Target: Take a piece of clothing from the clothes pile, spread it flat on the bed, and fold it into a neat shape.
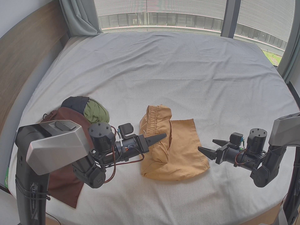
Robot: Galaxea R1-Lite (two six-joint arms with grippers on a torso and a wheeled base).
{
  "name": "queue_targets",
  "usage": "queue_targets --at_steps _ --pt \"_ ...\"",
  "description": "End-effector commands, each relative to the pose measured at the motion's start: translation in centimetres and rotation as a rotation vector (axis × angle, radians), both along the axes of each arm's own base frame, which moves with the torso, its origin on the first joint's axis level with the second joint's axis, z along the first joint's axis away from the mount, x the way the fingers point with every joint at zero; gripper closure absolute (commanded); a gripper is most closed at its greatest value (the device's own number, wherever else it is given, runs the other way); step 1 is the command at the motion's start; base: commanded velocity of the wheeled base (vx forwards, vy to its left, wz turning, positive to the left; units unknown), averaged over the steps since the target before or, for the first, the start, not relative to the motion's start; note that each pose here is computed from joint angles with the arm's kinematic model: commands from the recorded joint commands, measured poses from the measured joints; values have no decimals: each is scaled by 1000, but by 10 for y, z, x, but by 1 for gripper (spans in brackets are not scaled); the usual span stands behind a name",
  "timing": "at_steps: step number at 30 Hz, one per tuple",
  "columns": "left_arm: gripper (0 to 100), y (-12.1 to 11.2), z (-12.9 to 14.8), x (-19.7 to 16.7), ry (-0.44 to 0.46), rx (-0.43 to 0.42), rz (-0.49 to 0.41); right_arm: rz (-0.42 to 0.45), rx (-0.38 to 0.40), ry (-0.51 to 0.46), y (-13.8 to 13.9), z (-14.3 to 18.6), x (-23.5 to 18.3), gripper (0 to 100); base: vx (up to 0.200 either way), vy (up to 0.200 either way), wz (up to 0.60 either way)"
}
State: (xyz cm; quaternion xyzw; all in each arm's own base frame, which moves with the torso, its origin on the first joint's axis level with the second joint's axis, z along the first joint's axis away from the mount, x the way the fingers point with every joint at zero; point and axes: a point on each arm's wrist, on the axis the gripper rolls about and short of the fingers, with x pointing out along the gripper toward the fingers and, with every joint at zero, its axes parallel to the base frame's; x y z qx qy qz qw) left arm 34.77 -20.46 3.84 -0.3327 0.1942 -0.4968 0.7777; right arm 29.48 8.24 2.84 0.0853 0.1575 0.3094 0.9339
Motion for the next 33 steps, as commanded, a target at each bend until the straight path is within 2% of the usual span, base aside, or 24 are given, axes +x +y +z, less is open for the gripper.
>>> queue_targets --at_steps 1,11,33 --pt "100 -10 -9 4 7 -2 -14 -5 19 -21 2 6 3 0 0 0 0" --pt "100 -27 -21 7 11 -10 -25 -9 29 -35 2 9 7 0 0 0 0" --pt "100 -32 -29 14 6 -17 21 -5 38 -41 4 10 10 0 0 0 0"
